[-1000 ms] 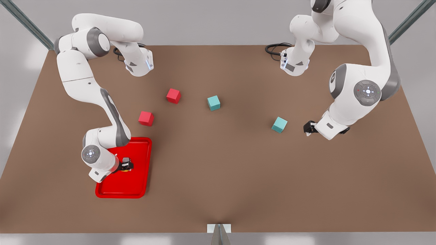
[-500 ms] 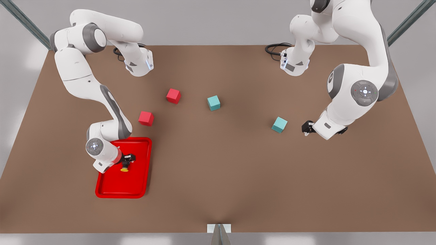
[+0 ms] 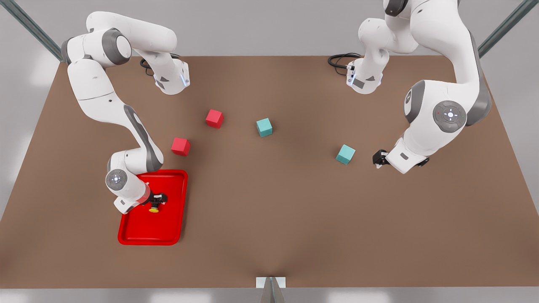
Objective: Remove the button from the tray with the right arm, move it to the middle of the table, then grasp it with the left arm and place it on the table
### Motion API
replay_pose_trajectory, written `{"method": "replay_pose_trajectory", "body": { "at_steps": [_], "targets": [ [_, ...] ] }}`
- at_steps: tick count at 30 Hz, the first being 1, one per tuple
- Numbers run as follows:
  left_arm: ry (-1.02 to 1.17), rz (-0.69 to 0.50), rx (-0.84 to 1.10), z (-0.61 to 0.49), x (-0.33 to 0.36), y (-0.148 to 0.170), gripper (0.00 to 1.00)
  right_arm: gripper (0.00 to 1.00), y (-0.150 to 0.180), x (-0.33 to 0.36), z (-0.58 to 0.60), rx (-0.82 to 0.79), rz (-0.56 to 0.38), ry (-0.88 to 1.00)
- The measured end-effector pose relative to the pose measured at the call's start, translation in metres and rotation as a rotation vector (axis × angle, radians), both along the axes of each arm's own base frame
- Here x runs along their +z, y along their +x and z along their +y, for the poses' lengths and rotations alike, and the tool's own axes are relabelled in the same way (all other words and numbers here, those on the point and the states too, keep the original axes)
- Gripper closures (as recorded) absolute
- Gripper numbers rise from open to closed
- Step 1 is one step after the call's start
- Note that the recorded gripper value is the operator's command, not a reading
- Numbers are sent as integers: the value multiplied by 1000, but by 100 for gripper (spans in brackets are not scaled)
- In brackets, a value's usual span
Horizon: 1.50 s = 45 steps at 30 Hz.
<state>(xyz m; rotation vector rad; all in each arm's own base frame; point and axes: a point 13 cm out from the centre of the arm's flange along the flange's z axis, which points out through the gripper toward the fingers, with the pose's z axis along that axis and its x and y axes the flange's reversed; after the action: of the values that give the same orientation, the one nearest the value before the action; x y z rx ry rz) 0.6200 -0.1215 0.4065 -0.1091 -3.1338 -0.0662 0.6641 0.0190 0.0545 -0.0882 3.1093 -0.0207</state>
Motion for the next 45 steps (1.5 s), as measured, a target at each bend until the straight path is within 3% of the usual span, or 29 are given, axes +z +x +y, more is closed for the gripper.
{"method": "replay_pose_trajectory", "body": {
  "at_steps": [5,7,9,11,13,31,45],
  "targets": [
    [2,5,0,0,-3,0,0,3,1,1,2,-15,-4,1],
    [2,7,0,0,-4,0,0,20,1,1,1,-21,-5,2],
    [3,8,0,0,-5,0,0,23,1,1,1,-26,-5,2],
    [3,9,1,0,-6,0,0,40,1,1,1,-30,-5,3],
    [3,11,1,0,-7,1,0,48,2,1,1,-32,-6,3],
    [6,20,2,-2,-13,1,0,50,1,15,20,-19,12,12],
    [7,21,4,-2,-13,0,0,50,-3,87,122,35,59,94]
  ]
}}
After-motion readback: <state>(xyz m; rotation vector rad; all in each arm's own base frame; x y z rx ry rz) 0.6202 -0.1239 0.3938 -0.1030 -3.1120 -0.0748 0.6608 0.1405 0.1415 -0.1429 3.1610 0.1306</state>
